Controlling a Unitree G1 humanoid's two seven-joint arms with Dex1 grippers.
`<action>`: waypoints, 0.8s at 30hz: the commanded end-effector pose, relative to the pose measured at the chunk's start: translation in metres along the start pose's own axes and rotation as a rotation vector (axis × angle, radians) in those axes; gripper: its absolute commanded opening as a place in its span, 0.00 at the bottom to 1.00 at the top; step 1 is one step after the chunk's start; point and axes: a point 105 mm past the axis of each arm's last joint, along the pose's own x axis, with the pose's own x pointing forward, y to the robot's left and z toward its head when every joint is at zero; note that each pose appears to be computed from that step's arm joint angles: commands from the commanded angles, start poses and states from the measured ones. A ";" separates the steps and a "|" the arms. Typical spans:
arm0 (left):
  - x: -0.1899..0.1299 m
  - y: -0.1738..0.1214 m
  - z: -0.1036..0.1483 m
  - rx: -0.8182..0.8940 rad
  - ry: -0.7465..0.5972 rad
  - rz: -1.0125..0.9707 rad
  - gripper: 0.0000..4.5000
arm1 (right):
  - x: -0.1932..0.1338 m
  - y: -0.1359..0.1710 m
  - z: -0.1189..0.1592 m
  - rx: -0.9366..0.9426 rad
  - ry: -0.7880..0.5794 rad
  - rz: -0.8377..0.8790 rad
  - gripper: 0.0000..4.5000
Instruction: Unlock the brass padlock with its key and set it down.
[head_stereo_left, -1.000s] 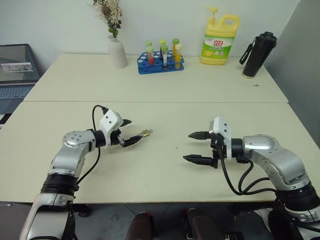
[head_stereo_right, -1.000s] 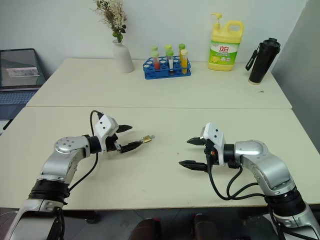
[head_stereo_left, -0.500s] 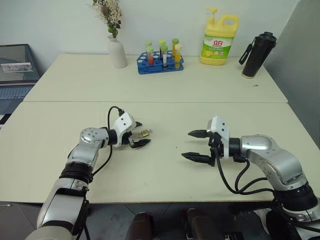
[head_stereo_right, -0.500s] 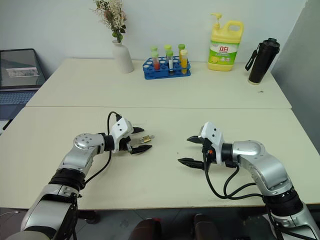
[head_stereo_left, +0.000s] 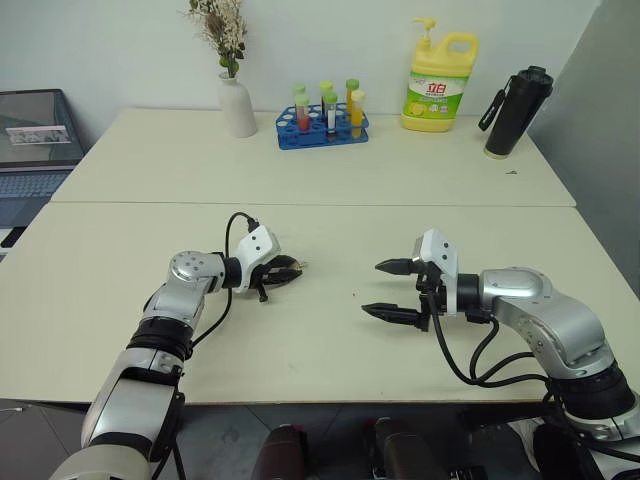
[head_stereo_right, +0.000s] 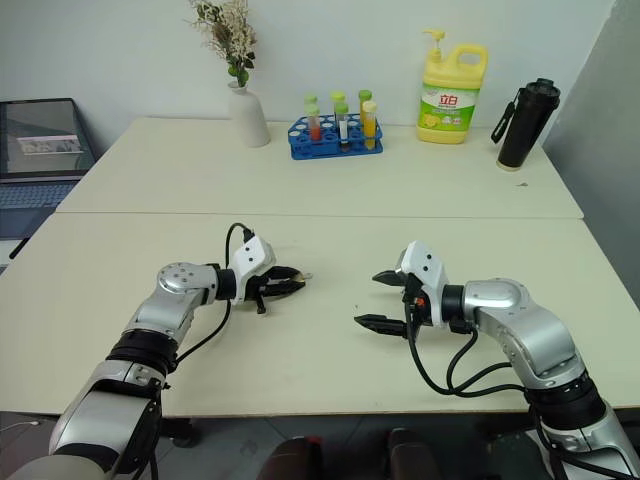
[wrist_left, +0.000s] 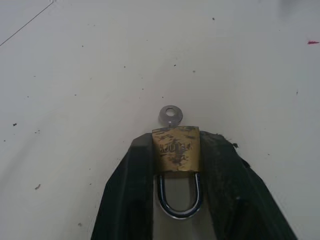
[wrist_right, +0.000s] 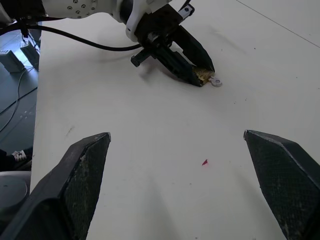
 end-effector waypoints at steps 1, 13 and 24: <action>0.004 -0.010 -0.013 -0.011 0.057 -0.031 0.21 | -0.004 0.001 0.017 -0.061 -0.040 -0.010 1.00; 0.006 -0.062 0.067 0.498 -0.202 -0.120 0.21 | -0.037 -0.026 0.009 -0.111 -0.052 -0.198 1.00; 0.002 -0.097 0.123 1.213 -0.472 -0.065 0.21 | -0.052 -0.001 0.007 0.034 -0.092 -0.113 1.00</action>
